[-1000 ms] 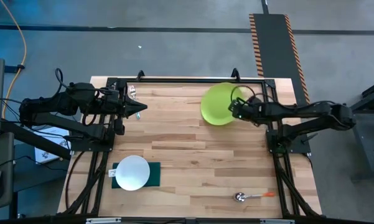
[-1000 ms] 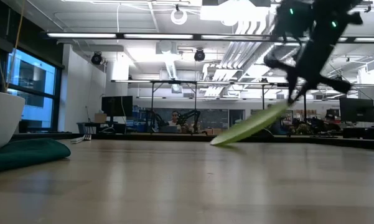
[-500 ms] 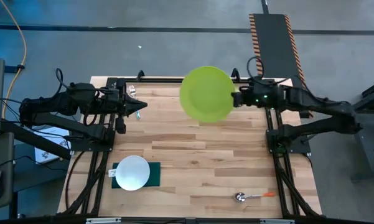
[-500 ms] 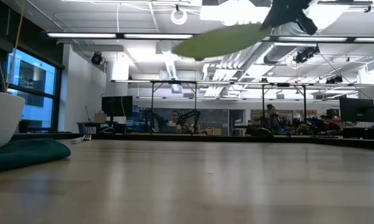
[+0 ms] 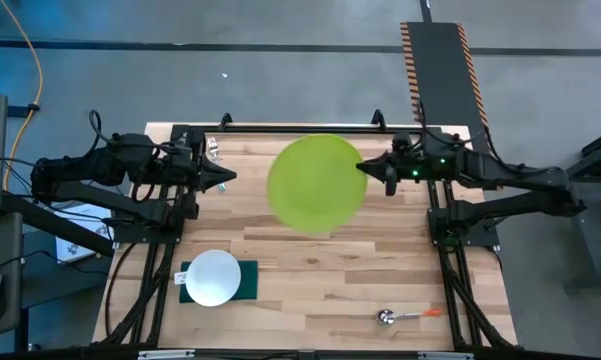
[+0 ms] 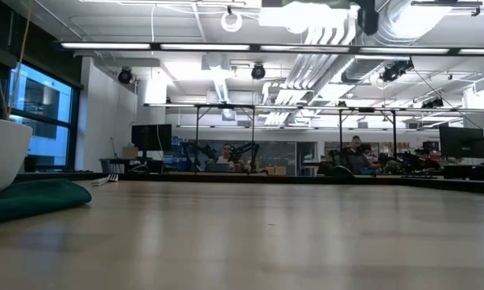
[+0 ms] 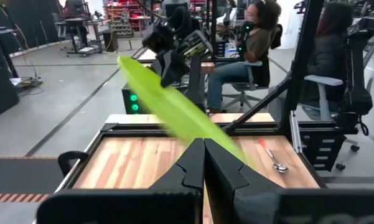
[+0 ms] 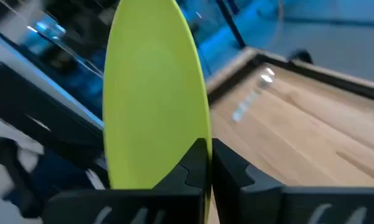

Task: Set table place
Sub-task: Move the green plate to the center of the table

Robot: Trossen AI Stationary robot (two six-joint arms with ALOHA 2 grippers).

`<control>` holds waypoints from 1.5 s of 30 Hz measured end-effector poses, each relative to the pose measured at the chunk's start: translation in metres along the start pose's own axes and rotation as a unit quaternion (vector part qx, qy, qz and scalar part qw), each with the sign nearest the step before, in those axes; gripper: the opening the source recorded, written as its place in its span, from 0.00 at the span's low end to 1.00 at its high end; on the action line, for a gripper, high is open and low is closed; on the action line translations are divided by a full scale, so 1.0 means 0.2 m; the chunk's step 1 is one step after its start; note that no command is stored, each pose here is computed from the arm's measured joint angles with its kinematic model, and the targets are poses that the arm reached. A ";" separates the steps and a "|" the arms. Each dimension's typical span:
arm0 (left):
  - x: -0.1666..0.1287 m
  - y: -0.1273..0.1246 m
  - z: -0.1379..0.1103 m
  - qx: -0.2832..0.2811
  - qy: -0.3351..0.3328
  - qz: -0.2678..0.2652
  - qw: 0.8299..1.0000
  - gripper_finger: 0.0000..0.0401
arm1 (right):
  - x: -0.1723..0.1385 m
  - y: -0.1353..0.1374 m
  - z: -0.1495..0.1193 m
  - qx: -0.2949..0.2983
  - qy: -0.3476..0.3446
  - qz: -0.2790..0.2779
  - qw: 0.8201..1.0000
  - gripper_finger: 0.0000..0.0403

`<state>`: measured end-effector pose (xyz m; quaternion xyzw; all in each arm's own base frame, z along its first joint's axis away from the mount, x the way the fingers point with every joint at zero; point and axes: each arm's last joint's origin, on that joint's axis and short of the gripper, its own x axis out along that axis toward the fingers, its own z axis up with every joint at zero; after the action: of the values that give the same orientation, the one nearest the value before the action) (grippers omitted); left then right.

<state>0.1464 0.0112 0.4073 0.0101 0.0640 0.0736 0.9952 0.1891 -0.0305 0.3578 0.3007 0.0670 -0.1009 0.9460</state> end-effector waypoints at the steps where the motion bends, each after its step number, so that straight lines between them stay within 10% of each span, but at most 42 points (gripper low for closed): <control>1: 0.00 0.00 0.00 0.000 0.000 0.000 1.000 0.00 | 0.00 0.00 0.00 -0.002 -0.007 0.007 1.000 0.00; 28: 0.00 0.00 -0.01 -0.050 0.015 -0.015 0.999 0.00 | 0.00 0.03 0.03 -0.032 -0.025 0.071 0.997 0.00; 45: 0.00 0.00 -0.02 -0.050 0.016 0.000 0.999 0.00 | 0.48 -0.25 -0.20 0.026 0.119 -0.098 0.988 0.00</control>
<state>0.1462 0.0112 0.4043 -0.0407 0.0760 0.0764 0.9933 0.2678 -0.0612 0.2802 0.3272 0.2059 -0.1582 0.9086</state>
